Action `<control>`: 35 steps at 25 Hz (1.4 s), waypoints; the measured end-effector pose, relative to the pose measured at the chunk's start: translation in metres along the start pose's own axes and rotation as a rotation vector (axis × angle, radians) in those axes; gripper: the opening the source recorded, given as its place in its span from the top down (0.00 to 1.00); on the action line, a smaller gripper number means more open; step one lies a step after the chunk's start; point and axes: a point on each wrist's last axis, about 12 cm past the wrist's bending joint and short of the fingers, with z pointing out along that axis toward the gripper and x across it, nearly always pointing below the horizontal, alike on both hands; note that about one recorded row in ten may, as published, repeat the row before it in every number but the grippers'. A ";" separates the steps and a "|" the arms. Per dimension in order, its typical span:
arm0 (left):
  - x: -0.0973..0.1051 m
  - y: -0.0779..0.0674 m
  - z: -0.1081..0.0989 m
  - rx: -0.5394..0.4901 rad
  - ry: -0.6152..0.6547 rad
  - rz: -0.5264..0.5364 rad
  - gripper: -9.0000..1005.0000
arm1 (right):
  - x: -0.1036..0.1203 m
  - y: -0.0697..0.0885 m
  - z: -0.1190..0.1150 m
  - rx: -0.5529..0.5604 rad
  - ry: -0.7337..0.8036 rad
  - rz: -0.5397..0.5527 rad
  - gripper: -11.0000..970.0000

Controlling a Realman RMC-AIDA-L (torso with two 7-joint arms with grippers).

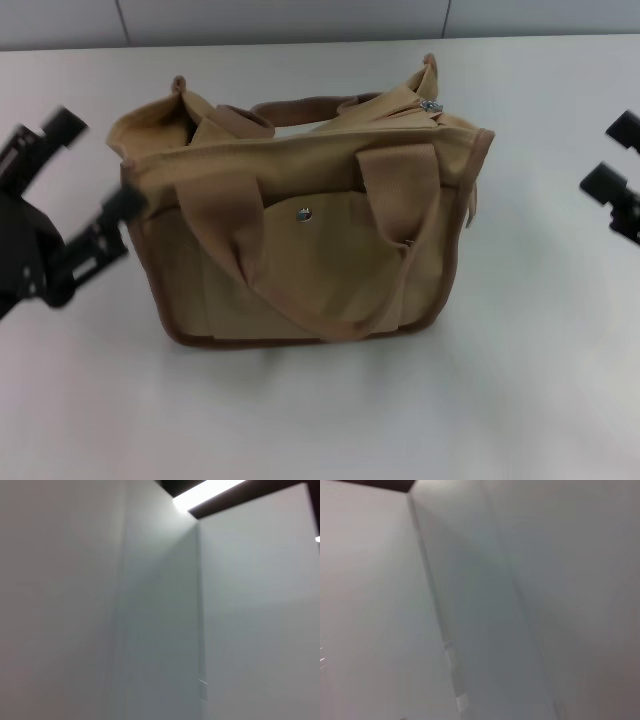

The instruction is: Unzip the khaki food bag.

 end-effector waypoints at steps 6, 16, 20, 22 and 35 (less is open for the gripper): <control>0.002 -0.006 0.002 0.338 0.201 -0.080 0.20 | -0.002 0.019 0.002 -0.328 0.238 -0.020 0.13; 0.014 -0.010 0.010 0.443 0.324 -0.155 0.16 | 0.006 0.017 0.007 -0.359 0.330 -0.006 0.13; 0.016 -0.010 0.012 0.456 0.342 -0.158 0.16 | 0.007 0.017 0.007 -0.358 0.335 -0.005 0.13; 0.016 -0.009 0.013 0.460 0.344 -0.156 0.16 | 0.007 0.017 0.008 -0.361 0.335 -0.005 0.13; 0.017 -0.009 0.014 0.462 0.349 -0.156 0.16 | 0.012 0.013 0.016 -0.344 0.339 0.006 0.13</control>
